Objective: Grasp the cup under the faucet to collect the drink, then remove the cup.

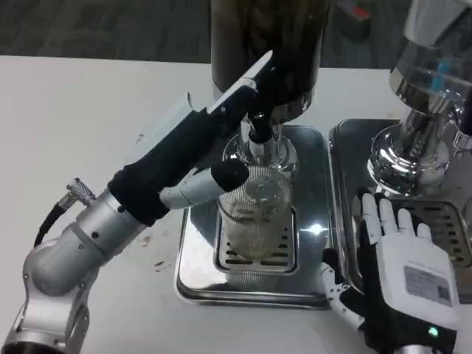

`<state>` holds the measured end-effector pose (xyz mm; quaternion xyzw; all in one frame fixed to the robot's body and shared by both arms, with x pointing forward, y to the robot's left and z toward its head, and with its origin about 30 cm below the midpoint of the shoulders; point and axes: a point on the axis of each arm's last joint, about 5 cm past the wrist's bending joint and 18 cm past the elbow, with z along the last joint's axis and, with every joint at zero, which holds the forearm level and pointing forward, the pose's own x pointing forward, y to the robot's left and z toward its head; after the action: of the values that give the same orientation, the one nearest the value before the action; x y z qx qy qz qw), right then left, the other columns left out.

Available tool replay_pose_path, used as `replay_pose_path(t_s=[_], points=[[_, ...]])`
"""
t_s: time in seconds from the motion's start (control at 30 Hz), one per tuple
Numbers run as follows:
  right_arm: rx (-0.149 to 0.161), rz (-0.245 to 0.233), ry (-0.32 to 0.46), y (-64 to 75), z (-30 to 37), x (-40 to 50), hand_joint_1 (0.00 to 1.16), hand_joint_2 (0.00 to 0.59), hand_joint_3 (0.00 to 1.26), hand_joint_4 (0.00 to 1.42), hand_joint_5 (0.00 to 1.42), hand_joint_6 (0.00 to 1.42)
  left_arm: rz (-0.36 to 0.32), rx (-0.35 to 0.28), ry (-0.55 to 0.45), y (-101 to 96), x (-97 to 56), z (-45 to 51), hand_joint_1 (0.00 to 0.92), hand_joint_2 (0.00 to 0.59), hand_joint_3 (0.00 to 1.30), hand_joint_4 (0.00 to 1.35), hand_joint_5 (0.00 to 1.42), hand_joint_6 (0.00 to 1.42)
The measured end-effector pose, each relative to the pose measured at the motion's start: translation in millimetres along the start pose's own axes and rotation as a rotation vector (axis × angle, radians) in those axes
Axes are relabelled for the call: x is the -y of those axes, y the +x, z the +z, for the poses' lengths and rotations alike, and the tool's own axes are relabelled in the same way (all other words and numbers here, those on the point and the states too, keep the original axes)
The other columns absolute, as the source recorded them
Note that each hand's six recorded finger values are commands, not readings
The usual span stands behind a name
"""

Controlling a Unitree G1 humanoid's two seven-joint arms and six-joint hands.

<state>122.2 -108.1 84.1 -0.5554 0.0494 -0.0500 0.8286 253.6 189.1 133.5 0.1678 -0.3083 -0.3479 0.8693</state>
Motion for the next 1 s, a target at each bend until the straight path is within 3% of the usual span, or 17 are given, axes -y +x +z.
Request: replay_pose_path(t_s=[0.33, 0.63, 0.93, 1.0], points=[[-0.015, -0.002, 0.014, -0.3, 0.4, -0.3, 0.35, 0.49, 0.0, 0.0, 0.0, 0.0, -0.036, 0.02, 0.014, 1.8, 2.8, 0.8, 0.0, 0.083, 0.0, 0.0, 0.0, 0.0], [-0.02, -0.01, 0.022, 2.4, -0.7, 0.2, 0.35, 0.496, 0.0, 0.0, 0.0, 0.0, -0.095, 0.035, 0.154, 2.8, 4.8, 5.3, 0.0, 0.087, 0.0, 0.0, 0.02, 0.0], [-0.025, -0.015, 0.037, 3.5, 1.2, -1.7, 0.36, 0.496, 0.0, 0.0, 0.0, 0.0, -0.109, 0.04, 0.235, 3.1, 7.2, 7.0, 0.0, 0.088, 0.0, 0.0, 0.02, 0.0], [-0.025, -0.017, 0.046, 4.3, 2.2, -1.6, 0.42, 0.489, 0.0, 0.0, 0.0, 0.0, -0.112, 0.041, 0.246, 3.0, 7.4, 7.2, 0.0, 0.089, 0.0, 0.0, 0.03, 0.0]])
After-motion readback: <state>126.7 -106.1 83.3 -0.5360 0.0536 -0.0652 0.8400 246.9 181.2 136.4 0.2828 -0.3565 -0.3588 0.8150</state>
